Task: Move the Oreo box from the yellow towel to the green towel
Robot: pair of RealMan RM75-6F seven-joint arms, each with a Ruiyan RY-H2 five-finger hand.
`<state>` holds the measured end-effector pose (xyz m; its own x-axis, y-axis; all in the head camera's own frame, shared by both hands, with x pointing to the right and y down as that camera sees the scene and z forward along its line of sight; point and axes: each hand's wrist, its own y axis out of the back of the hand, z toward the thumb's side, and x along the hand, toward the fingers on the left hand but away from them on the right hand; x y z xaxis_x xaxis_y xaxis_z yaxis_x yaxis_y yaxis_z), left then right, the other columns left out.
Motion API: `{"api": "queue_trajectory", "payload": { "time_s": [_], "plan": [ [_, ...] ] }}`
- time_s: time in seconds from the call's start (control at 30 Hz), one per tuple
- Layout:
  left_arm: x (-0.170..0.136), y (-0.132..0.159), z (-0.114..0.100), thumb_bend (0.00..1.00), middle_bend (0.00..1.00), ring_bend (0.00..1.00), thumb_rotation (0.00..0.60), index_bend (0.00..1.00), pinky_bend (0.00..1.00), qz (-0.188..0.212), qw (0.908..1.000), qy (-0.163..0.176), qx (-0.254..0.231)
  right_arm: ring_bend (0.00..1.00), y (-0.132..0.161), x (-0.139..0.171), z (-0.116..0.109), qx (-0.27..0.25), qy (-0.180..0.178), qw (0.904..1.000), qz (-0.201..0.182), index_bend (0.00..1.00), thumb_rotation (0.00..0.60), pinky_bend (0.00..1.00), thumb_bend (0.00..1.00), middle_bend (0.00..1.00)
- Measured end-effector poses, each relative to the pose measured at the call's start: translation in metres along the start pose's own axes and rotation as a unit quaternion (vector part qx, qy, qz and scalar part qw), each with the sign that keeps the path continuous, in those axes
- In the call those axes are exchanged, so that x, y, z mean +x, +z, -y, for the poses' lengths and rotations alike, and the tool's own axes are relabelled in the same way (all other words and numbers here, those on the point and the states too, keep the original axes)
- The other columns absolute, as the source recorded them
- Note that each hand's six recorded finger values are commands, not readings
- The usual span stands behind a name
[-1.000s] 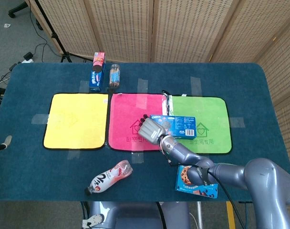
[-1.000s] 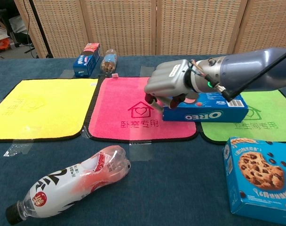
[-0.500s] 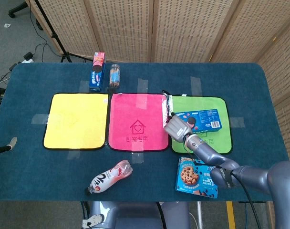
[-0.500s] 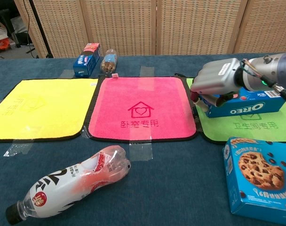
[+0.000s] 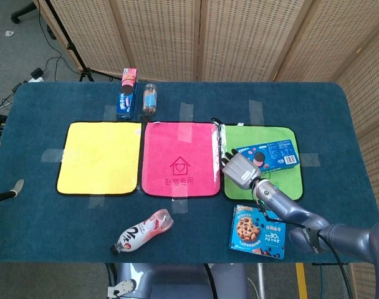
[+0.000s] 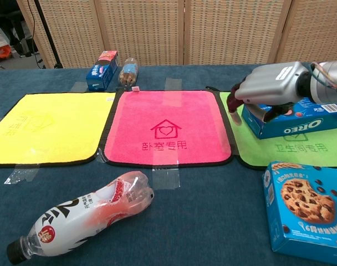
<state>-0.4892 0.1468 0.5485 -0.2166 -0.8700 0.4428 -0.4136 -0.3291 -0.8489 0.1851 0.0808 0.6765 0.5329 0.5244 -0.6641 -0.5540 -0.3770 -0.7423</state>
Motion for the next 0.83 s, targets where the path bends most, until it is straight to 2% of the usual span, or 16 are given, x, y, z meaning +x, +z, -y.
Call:
{"api": "queue_trajectory", "payload": {
  "time_s": [0.1, 0.13, 0.2, 0.27, 0.33, 0.4, 0.47, 0.6, 0.73, 0.83],
  "plan": [
    [-0.002, 0.000, 0.000, 0.22, 0.00, 0.00, 0.600, 0.00, 0.00, 0.002, 1.0000, 0.000, 0.002, 0.01, -0.003, 0.010, -0.022, -0.031, -0.060, 0.9977, -0.008, 0.11, 0.600, 0.18, 0.28, 0.03],
    [-0.003, 0.000, 0.000, 0.18, 0.00, 0.00, 0.600, 0.00, 0.00, 0.003, 1.0000, 0.000, 0.003, 0.00, -0.005, 0.014, -0.030, -0.040, -0.082, 0.9958, -0.009, 0.09, 0.600, 0.15, 0.13, 0.01],
    [-0.005, 0.000, 0.000, 0.10, 0.00, 0.00, 0.600, 0.00, 0.00, 0.007, 1.0000, 0.001, 0.007, 0.00, -0.013, 0.027, -0.047, -0.060, -0.136, 0.9889, -0.003, 0.07, 0.600, 0.11, 0.02, 0.00],
    [-0.006, 0.000, -0.001, 0.03, 0.00, 0.00, 0.600, 0.00, 0.00, 0.013, 0.9998, 0.004, 0.013, 0.00, -0.026, 0.043, -0.059, -0.079, -0.185, 0.9793, 0.019, 0.04, 0.600, 0.08, 0.00, 0.00],
    [-0.010, -0.002, 0.000, 0.00, 0.00, 0.00, 0.600, 0.00, 0.00, 0.022, 0.9995, 0.006, 0.021, 0.00, -0.040, 0.062, -0.060, -0.101, -0.220, 0.9691, 0.049, 0.01, 0.600, 0.03, 0.00, 0.00],
    [-0.014, -0.004, 0.001, 0.00, 0.00, 0.00, 0.600, 0.00, 0.00, 0.030, 0.9992, 0.005, 0.025, 0.00, -0.057, 0.089, -0.053, -0.123, -0.249, 0.9560, 0.094, 0.00, 0.600, 0.01, 0.00, 0.00],
    [-0.019, -0.008, 0.002, 0.00, 0.00, 0.00, 0.600, 0.00, 0.00, 0.035, 0.9989, 0.003, 0.030, 0.00, -0.069, 0.115, -0.041, -0.141, -0.263, 0.9444, 0.138, 0.00, 0.600, 0.00, 0.00, 0.00],
    [-0.027, -0.018, 0.005, 0.00, 0.00, 0.00, 0.600, 0.00, 0.00, 0.041, 0.9982, 0.000, 0.045, 0.00, -0.083, 0.156, -0.015, -0.170, -0.261, 0.9294, 0.198, 0.00, 0.600, 0.00, 0.00, 0.00],
    [-0.033, -0.024, 0.003, 0.00, 0.00, 0.00, 0.600, 0.00, 0.00, 0.043, 0.9973, 0.015, 0.058, 0.00, -0.089, 0.186, 0.012, -0.205, -0.245, 0.9182, 0.233, 0.00, 0.600, 0.00, 0.00, 0.00],
    [-0.039, -0.028, 0.003, 0.00, 0.00, 0.00, 0.600, 0.00, 0.00, 0.049, 0.9963, 0.026, 0.065, 0.00, -0.091, 0.208, 0.035, -0.243, -0.234, 0.9058, 0.256, 0.00, 0.600, 0.00, 0.00, 0.00]
  ]
}}
